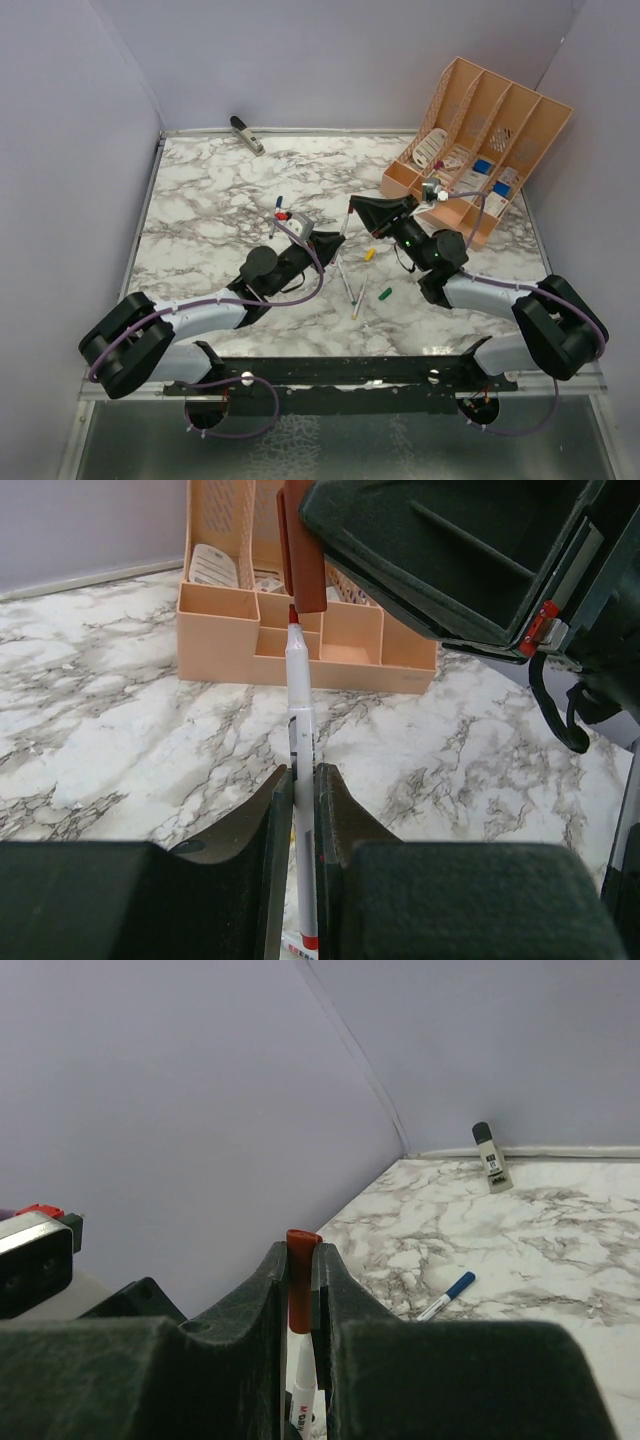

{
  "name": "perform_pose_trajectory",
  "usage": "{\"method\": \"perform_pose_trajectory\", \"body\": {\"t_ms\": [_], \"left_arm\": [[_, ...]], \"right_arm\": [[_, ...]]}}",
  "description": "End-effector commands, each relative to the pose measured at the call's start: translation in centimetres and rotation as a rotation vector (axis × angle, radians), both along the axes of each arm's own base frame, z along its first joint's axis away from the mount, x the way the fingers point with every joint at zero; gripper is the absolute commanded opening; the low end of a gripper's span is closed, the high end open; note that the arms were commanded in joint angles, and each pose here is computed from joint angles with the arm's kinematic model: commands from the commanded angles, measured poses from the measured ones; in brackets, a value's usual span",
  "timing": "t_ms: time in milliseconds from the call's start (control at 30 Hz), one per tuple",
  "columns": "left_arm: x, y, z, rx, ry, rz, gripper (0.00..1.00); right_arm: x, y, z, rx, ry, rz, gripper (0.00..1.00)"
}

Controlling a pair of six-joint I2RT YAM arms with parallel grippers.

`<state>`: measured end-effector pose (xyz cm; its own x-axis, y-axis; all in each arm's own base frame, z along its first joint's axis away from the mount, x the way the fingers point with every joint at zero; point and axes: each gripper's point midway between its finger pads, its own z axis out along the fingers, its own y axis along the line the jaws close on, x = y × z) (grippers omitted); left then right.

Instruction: Insert the pens into the pen caps

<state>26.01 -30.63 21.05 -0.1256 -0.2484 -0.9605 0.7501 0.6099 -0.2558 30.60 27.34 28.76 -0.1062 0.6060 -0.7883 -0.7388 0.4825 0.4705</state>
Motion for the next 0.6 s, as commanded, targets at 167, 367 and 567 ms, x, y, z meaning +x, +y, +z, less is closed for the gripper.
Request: {"method": "perform_pose_trajectory", "body": {"t_ms": [167, 367, 567], "left_arm": [[-0.2, -0.3, 1.7, -0.046, -0.033, -0.021, 0.00], [-0.4, -0.3, 1.5, -0.047, -0.027, -0.031, 0.00], [-0.7, -0.2, 1.9, -0.051, -0.041, -0.041, 0.00]], "right_arm": [[0.0, 0.1, 1.3, 0.013, -0.059, -0.016, 0.01], [0.4, -0.3, 2.7, 0.001, -0.112, -0.061, 0.01], [0.6, -0.4, 2.7, 0.001, -0.119, -0.074, 0.01]]}}
